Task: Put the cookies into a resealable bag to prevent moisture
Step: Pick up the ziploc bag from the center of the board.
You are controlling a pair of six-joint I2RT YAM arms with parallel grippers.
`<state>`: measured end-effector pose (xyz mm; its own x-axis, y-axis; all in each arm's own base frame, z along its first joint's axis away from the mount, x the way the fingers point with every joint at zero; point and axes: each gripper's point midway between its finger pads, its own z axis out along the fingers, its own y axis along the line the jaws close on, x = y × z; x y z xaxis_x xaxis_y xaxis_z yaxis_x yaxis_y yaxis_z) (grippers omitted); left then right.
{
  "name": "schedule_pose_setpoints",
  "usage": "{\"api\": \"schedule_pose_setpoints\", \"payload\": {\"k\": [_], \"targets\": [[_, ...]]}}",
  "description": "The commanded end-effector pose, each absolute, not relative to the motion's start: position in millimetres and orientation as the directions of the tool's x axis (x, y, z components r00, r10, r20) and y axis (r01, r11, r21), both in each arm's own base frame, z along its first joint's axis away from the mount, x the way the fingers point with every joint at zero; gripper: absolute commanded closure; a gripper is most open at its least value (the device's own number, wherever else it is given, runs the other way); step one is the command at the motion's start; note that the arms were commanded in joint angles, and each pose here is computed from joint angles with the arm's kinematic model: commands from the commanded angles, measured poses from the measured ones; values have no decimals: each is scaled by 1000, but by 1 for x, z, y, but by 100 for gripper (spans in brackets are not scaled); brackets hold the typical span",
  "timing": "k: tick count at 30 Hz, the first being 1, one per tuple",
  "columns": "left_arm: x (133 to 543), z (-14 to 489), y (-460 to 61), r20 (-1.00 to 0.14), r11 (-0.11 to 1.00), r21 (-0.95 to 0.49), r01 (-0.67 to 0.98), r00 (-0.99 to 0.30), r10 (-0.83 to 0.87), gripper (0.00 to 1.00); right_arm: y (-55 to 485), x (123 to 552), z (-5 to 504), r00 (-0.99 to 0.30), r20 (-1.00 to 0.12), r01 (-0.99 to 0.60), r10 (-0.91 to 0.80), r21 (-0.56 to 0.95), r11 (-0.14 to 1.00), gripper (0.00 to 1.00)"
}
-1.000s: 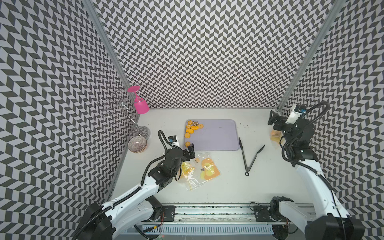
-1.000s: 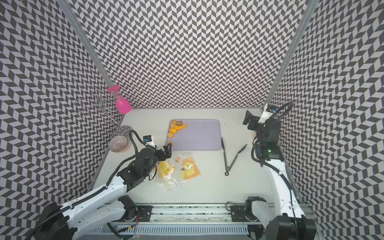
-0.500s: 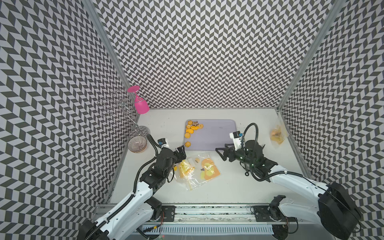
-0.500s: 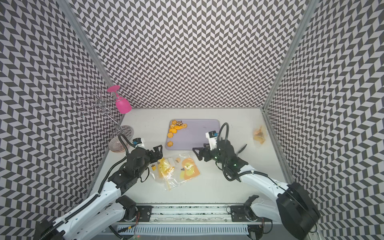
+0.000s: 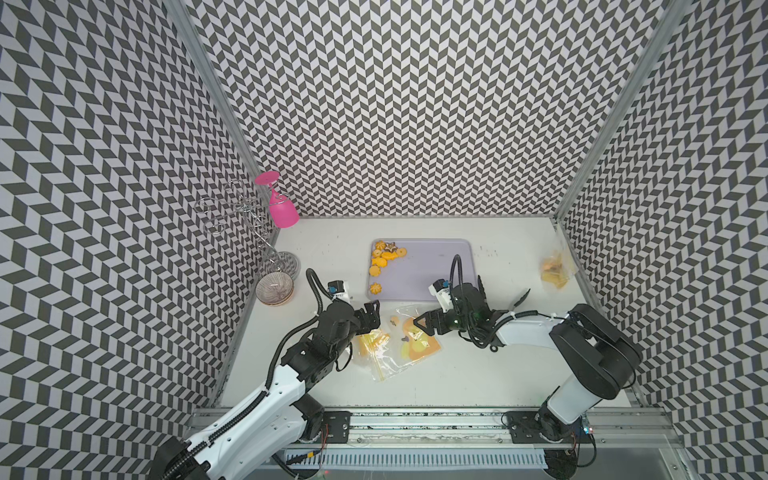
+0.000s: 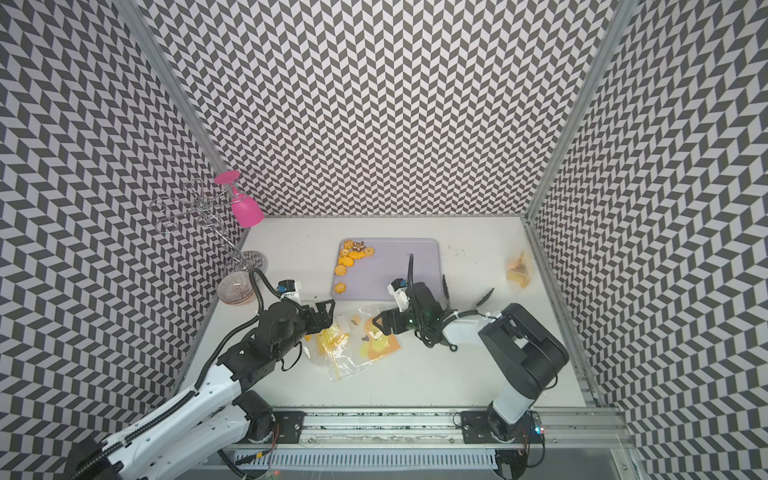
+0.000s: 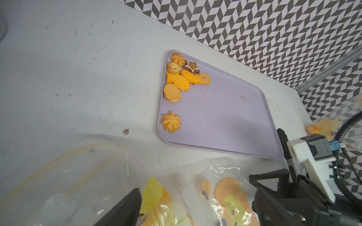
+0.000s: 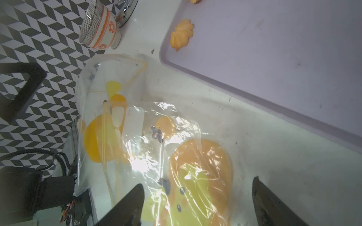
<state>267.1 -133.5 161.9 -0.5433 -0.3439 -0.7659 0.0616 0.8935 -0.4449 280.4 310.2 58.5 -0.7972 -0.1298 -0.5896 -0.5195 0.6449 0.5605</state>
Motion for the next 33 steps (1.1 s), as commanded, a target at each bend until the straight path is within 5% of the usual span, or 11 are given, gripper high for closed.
{"api": "schedule_pose_setpoints", "payload": {"k": [1,12,33], "targets": [[269,171,-125,-779,901,-432,27,-515,-358,11,322,289,62,-767,-626,-563,-143,549,618,16],[272,180,-83,-765,875,-471,-113,-440,-470,10,331,302,36,-781,-598,-553,-180,528,645,23],[276,185,-112,-774,862,-503,63,-475,-417,9,315,291,34,-772,-613,-559,-164,534,634,87]]}}
